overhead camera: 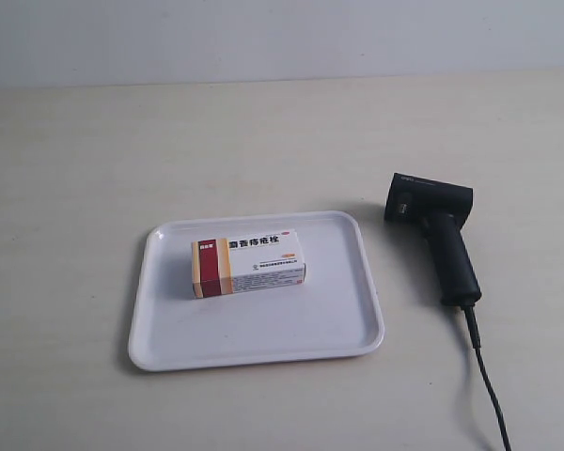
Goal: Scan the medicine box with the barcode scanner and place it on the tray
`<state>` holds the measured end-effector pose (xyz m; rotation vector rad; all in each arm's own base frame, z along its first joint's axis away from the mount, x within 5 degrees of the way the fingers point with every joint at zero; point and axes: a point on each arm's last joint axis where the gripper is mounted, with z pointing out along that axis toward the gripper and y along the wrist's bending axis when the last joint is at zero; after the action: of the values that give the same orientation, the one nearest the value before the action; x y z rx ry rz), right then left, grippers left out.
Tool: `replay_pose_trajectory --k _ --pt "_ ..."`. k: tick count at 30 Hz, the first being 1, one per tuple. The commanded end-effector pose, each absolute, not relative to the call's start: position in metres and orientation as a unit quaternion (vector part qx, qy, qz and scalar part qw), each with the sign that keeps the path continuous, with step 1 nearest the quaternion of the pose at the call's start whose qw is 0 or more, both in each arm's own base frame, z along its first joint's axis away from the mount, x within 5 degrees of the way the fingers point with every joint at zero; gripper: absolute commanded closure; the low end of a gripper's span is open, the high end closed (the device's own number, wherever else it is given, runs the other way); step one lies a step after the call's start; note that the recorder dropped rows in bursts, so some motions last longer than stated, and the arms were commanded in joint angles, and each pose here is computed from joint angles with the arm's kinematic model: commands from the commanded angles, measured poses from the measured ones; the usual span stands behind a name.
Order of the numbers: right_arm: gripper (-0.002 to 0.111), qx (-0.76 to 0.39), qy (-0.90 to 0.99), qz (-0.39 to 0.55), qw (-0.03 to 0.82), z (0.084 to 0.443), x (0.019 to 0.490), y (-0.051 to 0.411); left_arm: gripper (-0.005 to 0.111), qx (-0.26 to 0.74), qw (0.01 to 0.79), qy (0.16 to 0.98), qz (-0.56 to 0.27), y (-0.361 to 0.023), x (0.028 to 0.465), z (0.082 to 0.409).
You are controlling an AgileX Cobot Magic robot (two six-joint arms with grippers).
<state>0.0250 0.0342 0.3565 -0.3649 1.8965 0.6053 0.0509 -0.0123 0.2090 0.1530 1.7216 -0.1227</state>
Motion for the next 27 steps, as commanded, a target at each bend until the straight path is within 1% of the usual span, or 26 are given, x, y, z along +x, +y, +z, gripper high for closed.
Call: replay_pose_trajectory --k 1,3,4,9,12,27 --pt "0.108 -0.152 0.795 0.253 0.531 0.355 0.025 0.034 0.107 0.023 0.645 0.761 -0.069 -0.01 0.055 0.191" --pt "0.108 -0.152 0.795 0.253 0.531 0.355 0.025 0.034 0.107 0.013 0.647 0.759 -0.072 -0.009 0.055 0.191" --pt "0.108 -0.152 0.795 0.253 0.531 0.355 0.025 0.034 0.107 0.017 0.636 0.768 -0.066 -0.009 0.054 0.189" --pt "0.108 -0.152 0.795 0.253 0.531 0.355 0.025 0.034 0.107 0.029 0.631 0.774 -0.045 -0.007 0.054 0.187" --pt "0.108 -0.152 0.795 0.253 0.531 0.355 0.025 0.034 0.107 0.017 0.609 0.791 -0.053 -0.007 0.053 0.182" --pt "0.108 -0.152 0.795 0.253 0.531 0.355 0.025 0.034 0.107 0.026 0.606 0.794 -0.037 -0.005 0.053 0.181"
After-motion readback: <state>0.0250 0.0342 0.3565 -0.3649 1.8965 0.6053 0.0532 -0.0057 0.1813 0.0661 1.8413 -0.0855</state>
